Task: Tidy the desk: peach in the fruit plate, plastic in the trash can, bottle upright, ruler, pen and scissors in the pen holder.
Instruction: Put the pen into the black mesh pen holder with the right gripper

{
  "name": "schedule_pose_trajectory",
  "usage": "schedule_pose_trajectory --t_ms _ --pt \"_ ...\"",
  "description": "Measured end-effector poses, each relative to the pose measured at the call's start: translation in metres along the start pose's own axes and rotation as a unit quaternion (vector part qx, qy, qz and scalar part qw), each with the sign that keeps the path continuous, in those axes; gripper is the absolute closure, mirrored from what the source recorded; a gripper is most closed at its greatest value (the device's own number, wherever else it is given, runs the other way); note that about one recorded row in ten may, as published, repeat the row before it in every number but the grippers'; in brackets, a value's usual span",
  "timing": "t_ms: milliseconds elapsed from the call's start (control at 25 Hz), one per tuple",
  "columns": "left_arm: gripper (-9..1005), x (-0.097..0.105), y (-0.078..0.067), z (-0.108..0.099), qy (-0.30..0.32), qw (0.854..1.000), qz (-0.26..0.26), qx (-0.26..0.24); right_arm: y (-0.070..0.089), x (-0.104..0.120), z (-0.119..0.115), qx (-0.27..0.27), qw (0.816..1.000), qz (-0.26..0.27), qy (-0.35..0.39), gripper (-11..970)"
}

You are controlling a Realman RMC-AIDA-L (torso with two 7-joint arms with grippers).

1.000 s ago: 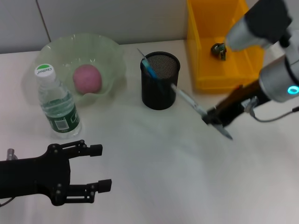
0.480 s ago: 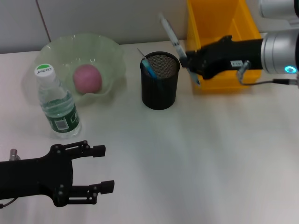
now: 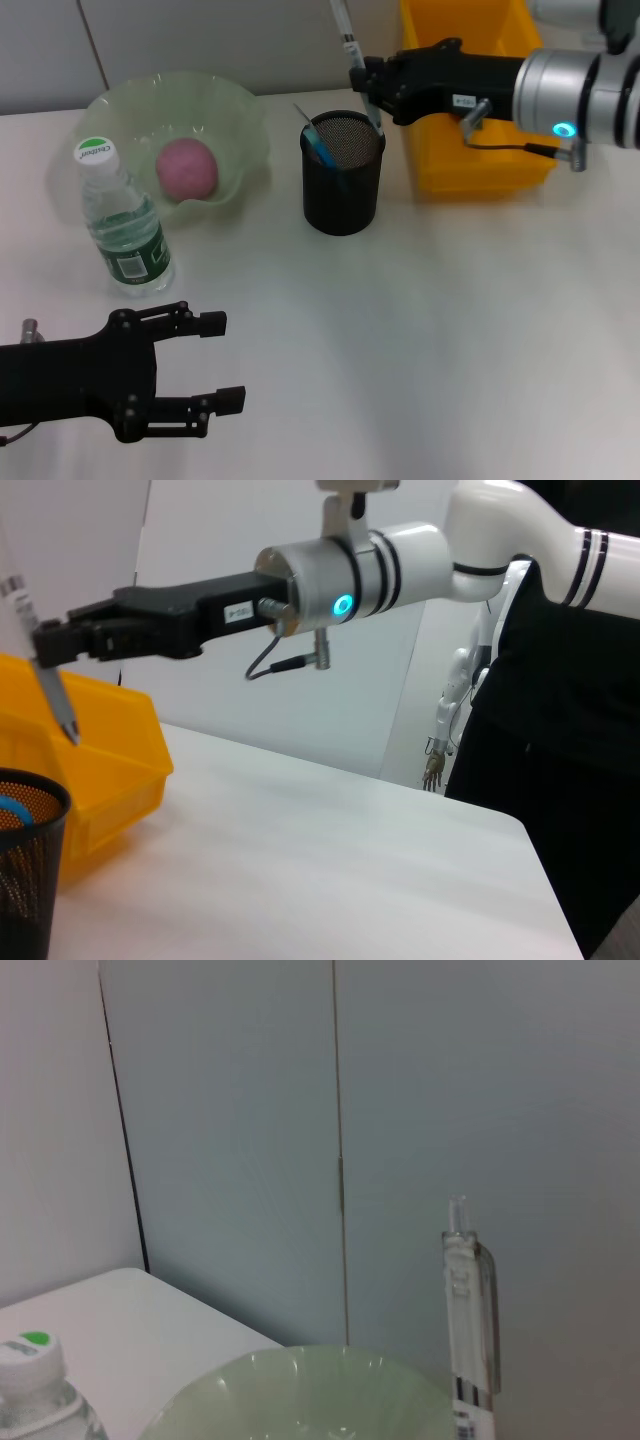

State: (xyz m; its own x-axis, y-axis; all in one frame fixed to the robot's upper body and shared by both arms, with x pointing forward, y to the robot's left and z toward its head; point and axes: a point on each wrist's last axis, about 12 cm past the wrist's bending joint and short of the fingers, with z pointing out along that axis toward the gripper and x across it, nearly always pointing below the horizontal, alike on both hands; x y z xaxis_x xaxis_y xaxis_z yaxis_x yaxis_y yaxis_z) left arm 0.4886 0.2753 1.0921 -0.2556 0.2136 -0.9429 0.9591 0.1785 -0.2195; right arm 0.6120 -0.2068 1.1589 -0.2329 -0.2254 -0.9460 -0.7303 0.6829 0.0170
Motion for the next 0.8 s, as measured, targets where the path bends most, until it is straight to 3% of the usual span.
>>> schedule_pose_trajectory --t_ms 400,800 --pt "152 0.0 0.0 0.0 -0.001 1.0 -0.001 0.001 -0.009 0.023 0.027 0.029 0.999 -0.001 0.034 828" --pt "152 -0.001 0.0 0.0 0.0 1.0 -0.004 0.002 -0.008 0.035 0.035 0.021 1.0 0.002 0.008 827"
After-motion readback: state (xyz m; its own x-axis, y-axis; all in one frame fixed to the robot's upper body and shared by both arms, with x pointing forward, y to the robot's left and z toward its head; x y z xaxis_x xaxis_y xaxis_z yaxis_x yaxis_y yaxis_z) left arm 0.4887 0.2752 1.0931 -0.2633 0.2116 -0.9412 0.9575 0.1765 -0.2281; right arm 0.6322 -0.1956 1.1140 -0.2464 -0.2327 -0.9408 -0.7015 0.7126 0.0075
